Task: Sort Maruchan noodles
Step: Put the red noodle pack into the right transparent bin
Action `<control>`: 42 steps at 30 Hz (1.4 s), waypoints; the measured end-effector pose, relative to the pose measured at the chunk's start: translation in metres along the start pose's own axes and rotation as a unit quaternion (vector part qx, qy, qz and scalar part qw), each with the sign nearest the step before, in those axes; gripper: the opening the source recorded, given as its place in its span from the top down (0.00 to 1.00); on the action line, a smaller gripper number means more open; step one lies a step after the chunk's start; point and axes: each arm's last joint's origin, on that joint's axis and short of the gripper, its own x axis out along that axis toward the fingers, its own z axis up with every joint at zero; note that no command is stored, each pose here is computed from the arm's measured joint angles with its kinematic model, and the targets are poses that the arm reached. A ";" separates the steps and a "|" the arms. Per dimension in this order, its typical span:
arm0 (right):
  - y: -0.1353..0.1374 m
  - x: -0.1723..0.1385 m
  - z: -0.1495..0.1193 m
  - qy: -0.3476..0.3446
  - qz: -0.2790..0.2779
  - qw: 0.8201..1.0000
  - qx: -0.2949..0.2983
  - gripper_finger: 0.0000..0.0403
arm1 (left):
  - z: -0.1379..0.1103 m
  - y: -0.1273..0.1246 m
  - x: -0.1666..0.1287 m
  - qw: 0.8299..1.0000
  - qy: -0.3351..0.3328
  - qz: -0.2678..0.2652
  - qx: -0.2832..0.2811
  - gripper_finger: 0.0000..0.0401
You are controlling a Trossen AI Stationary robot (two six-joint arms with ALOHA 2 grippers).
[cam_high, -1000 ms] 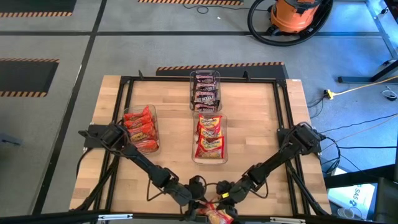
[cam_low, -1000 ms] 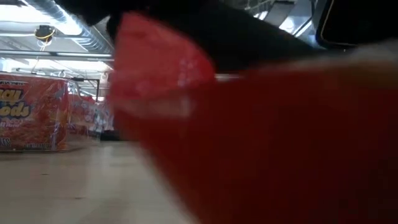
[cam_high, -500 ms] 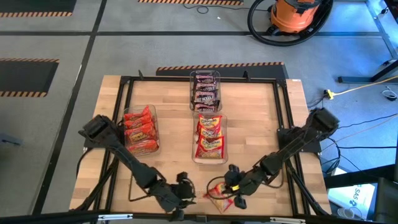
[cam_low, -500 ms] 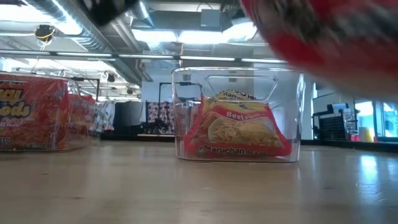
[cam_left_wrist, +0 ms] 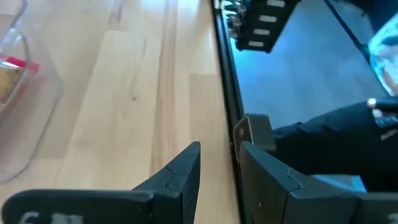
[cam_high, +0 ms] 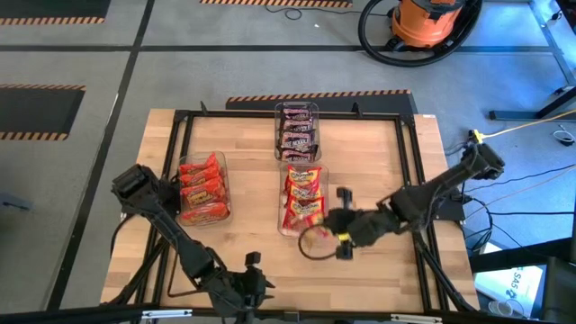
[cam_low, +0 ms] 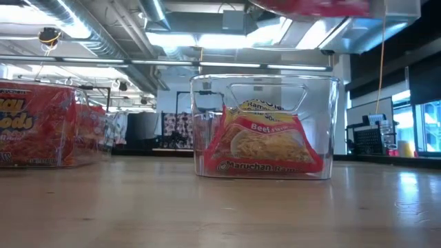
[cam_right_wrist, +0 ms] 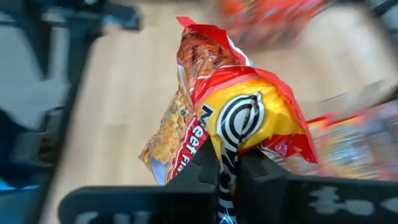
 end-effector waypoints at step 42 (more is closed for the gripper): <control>-0.026 0.116 -0.021 0.225 0.049 0.966 -0.119 0.73 | -0.010 0.004 0.001 0.998 -0.028 0.038 -0.047 0.73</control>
